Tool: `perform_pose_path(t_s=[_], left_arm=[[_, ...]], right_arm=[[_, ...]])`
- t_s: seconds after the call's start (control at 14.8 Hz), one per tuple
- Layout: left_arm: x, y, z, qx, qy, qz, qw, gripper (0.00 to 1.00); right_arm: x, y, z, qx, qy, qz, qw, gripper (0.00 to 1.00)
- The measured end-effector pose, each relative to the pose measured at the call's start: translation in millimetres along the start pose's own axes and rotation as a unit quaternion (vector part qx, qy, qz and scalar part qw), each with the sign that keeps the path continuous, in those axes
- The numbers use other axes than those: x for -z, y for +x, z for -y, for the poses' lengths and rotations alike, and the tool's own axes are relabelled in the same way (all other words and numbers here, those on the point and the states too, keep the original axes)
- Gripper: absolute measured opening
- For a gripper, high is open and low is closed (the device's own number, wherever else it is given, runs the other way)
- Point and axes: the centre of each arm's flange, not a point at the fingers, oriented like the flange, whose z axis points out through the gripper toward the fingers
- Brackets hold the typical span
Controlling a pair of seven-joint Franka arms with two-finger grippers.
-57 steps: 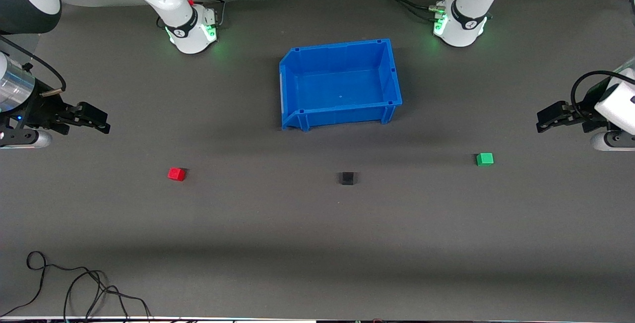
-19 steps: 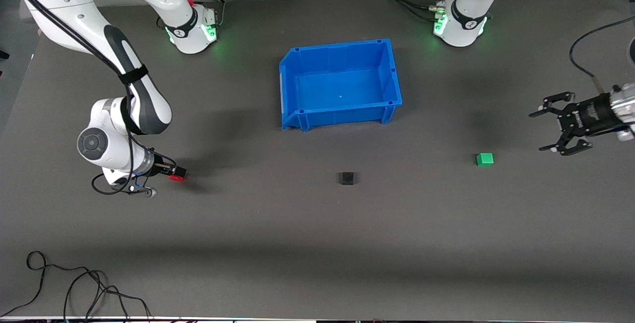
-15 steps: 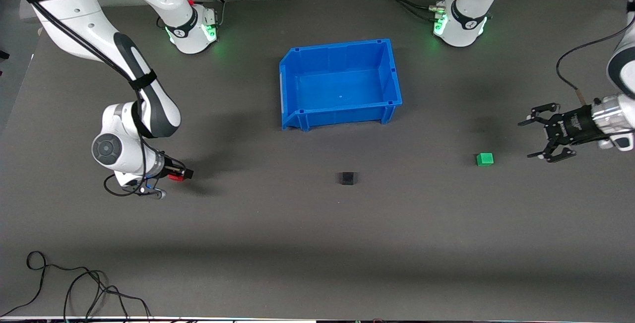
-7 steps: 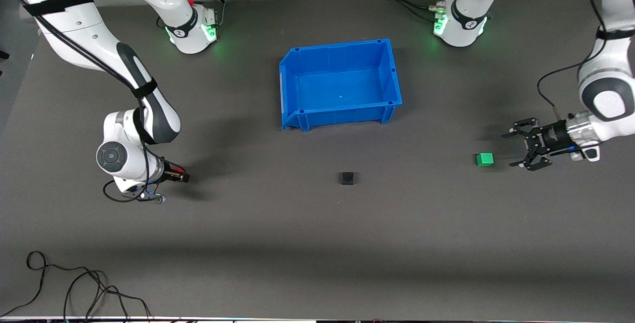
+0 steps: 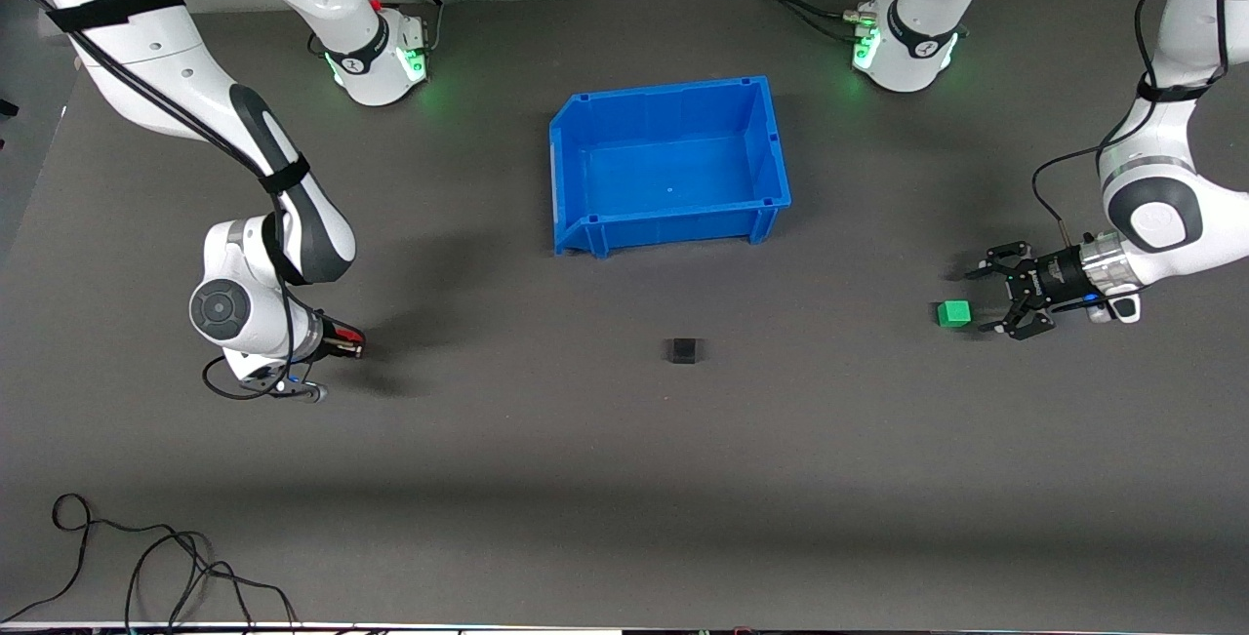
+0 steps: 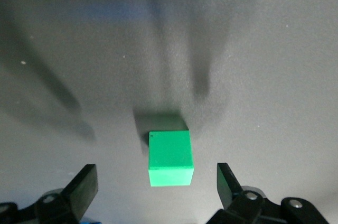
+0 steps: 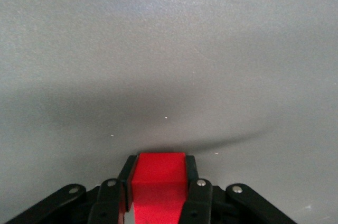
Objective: Attach green and red cubes to black cube
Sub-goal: 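Close the right gripper on the red cube while the left grasps green, then carry the red and green cubes toward the black cube with both grippers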
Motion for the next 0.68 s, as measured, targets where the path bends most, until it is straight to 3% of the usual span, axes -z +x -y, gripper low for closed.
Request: perform_pose_path(t_s=[0.2, 0.41, 0.47, 0.61, 0.68], left_arm=[[-14, -5, -3, 0.0, -0.003, -0.005, 1.0, 1.0], [-21, -6, -3, 0.0, -0.001, -0.006, 1.0, 1.0], [-21, -6, -3, 0.001, -0.001, -0.006, 1.0, 1.0], [-21, -5, -3, 0.002, -0.002, -0.007, 1.0, 0.85], [-21, -4, -3, 0.002, -0.002, -0.007, 1.0, 0.85]], right_arm=[[14, 2, 7, -0.014, 0.001, -0.004, 1.0, 0.4], [57, 3, 44, -0.095, -0.004, 0.02, 0.995, 0.4], [83, 2, 73, -0.123, 0.003, 0.025, 0.992, 0.4], [130, -4, 130, -0.187, 0.026, 0.034, 0.981, 0.4], [139, -9, 148, -0.219, 0.033, 0.041, 0.974, 0.4]])
